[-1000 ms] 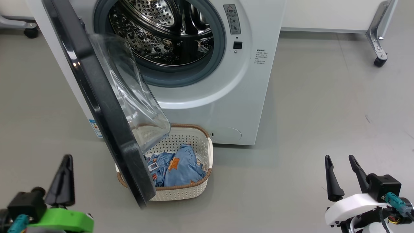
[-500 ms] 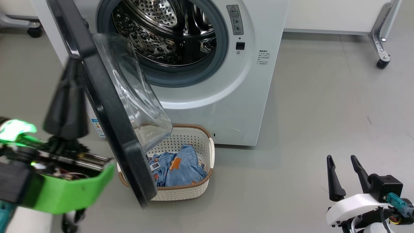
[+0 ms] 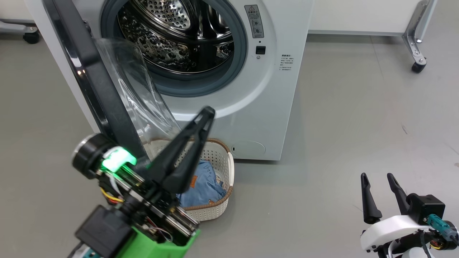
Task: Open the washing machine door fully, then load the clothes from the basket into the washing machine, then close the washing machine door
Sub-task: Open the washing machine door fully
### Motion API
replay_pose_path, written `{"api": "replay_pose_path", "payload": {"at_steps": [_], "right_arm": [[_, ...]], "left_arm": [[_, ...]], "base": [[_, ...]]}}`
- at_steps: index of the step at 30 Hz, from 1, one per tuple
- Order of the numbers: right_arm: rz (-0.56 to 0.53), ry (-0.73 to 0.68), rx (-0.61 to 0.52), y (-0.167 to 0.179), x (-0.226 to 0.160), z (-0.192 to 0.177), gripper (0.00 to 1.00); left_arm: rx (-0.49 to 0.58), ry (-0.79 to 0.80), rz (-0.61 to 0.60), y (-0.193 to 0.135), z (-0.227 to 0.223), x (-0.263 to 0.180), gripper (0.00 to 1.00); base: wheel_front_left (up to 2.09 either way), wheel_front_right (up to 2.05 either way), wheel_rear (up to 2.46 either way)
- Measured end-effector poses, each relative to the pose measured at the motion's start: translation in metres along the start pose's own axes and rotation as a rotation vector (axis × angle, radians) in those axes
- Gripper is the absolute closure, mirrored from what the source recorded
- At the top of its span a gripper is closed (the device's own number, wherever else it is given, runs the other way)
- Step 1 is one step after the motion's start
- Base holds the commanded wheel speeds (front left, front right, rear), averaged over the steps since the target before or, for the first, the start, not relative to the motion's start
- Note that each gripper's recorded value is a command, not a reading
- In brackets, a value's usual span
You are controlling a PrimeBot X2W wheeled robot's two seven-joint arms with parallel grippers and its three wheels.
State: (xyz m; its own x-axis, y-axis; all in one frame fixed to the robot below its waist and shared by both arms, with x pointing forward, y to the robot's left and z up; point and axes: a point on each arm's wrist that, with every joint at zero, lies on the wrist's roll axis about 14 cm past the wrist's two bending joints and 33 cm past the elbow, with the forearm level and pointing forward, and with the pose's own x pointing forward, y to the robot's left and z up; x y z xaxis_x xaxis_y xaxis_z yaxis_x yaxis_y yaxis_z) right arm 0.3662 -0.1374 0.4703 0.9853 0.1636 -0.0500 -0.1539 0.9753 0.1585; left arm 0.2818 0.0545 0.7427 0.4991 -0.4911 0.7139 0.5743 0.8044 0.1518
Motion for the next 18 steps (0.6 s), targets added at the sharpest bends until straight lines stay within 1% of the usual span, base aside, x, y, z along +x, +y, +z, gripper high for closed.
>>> {"api": "replay_pose_path", "payload": {"at_steps": [4,13,18], "right_arm": [[-0.01,0.007,0.002,-0.003,-0.001,-0.002,0.0],[-0.011,0.016,-0.001,-0.005,0.0,-0.005,0.0],[-0.016,0.023,0.0,-0.007,0.001,-0.008,0.0]], "left_arm": [[-0.066,0.056,-0.03,-0.016,-0.019,-0.005,1.0],[-0.196,0.224,-0.036,-0.044,-0.065,-0.033,1.0],[-0.231,0.319,-0.004,-0.046,-0.089,-0.052,1.0]], "base": [[0.0,0.0,0.0],[0.0,0.0,0.0],[0.0,0.0,0.0]]}}
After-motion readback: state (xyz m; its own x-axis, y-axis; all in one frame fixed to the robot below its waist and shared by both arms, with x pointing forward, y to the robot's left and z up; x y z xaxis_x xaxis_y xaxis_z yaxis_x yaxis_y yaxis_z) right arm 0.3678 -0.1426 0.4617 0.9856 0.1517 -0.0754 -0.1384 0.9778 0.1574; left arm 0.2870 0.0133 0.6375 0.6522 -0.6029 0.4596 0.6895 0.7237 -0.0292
